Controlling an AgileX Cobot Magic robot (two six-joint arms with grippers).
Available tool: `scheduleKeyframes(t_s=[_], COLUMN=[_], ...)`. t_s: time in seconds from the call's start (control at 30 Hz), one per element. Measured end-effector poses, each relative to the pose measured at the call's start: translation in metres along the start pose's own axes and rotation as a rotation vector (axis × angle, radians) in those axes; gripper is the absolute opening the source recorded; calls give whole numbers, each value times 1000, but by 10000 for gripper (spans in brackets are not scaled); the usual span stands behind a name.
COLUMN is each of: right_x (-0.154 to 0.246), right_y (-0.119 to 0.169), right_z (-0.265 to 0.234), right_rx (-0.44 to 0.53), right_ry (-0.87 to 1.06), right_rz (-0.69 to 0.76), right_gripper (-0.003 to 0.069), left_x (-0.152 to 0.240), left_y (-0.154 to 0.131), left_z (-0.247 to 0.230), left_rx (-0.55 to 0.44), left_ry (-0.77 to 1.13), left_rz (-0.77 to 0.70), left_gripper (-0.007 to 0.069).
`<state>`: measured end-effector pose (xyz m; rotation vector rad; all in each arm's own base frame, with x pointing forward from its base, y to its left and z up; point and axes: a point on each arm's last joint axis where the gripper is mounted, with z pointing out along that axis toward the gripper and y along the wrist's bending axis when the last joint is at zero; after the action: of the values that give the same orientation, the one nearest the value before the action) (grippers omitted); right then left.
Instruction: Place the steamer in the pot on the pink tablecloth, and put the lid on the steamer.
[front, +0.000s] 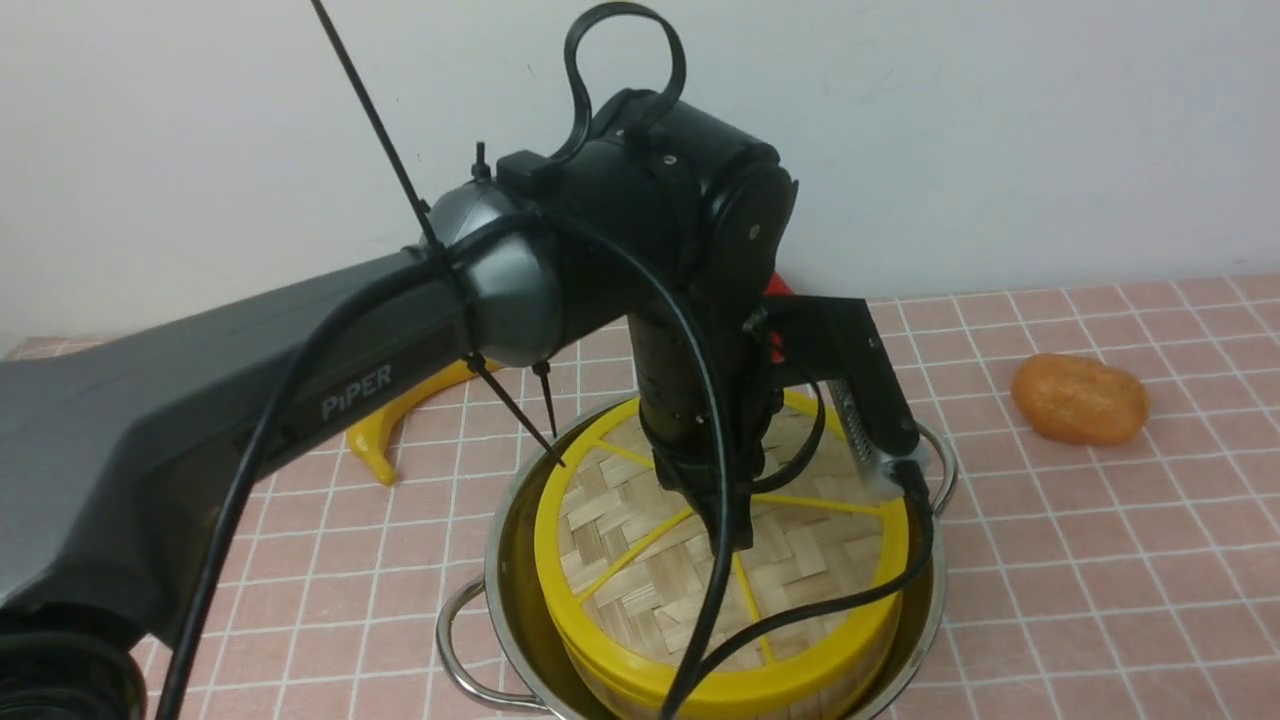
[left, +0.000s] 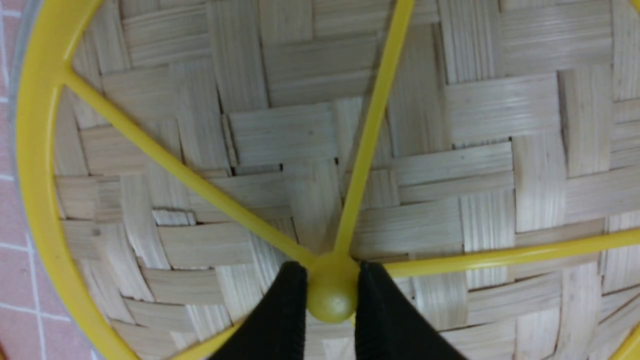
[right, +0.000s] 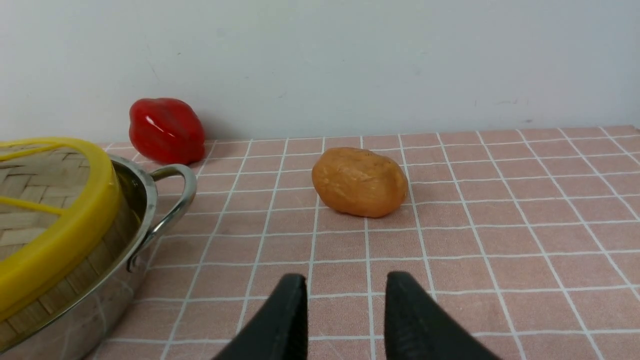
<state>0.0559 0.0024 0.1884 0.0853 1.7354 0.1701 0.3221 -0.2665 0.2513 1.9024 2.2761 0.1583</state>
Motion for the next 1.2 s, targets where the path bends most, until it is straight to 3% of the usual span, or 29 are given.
scheduleKeyframes(t_s=[0.43, 0.77, 0.9, 1.0, 1.1, 1.17, 1.2], right_x=[0, 0, 0, 0, 0, 0, 0], right_y=[0, 0, 0, 0, 0, 0, 0], right_z=[0, 0, 0, 0, 0, 0, 0], right_rx=[0, 0, 0, 0, 0, 0, 0], right_ry=[0, 0, 0, 0, 0, 0, 0], right_rz=[0, 0, 0, 0, 0, 0, 0], right_gripper=[240, 240, 240, 240, 240, 240, 240], left_x=[1, 3, 2, 3, 10, 29, 31], left_y=[1, 4, 9, 22, 27, 28, 27], left_z=[0, 0, -12, -63, -101, -150, -153], left_rx=[-6, -34, -78, -214, -310, -418, -424], left_ry=[8, 23, 8, -90, -161, -252, -258], left_rz=[-57, -76, -93, -175, -241, -350, -352], left_gripper=[130, 382, 412, 368, 267, 65, 55])
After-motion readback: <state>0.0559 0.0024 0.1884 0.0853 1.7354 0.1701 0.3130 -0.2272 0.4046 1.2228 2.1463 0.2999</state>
